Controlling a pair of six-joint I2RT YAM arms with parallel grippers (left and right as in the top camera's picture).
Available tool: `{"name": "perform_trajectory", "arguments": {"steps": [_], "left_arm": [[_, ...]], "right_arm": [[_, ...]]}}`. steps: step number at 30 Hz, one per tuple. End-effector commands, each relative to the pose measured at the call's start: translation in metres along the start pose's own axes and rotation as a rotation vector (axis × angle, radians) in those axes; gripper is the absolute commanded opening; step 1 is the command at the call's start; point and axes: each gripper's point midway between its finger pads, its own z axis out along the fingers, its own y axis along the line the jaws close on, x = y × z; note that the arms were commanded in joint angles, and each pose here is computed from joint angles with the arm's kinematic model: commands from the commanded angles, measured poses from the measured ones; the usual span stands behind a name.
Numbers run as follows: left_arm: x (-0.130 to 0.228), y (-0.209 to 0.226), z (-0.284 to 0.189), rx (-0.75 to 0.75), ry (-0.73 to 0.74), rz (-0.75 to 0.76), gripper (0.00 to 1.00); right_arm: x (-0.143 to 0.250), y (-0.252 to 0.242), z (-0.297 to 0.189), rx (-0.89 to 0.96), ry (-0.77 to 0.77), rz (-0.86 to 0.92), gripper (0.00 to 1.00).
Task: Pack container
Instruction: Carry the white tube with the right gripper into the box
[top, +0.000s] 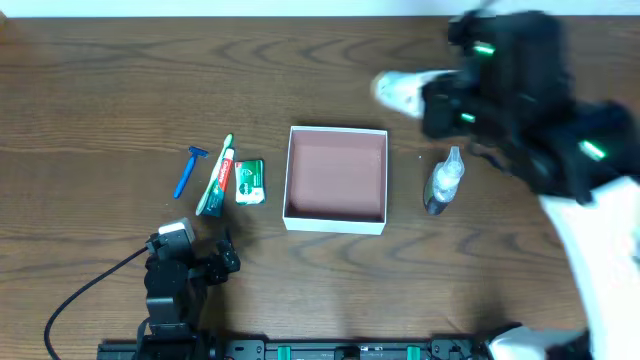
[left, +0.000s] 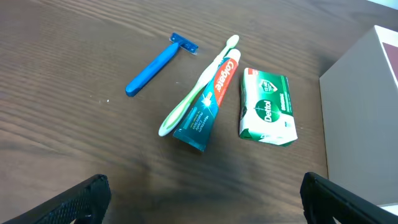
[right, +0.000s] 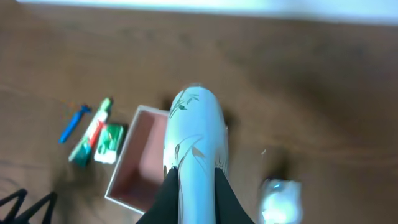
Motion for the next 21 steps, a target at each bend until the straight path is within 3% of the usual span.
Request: {"name": "perform_trajectory", "arguments": {"steps": [1, 11, 21], "left_arm": [[0.005, 0.001, 0.002, 0.000, 0.008, 0.003, 0.98], [0.005, 0.001, 0.002, 0.000, 0.008, 0.003, 0.98], [0.005, 0.001, 0.002, 0.000, 0.008, 0.003, 0.98]], "right_arm": [[0.022, 0.008, 0.053, 0.035, 0.140, 0.049, 0.01], [0.061, 0.004, 0.137, 0.120, 0.354, 0.045, 0.01], [0.075, -0.005, 0.159, 0.182, 0.411, 0.033, 0.05]]}}
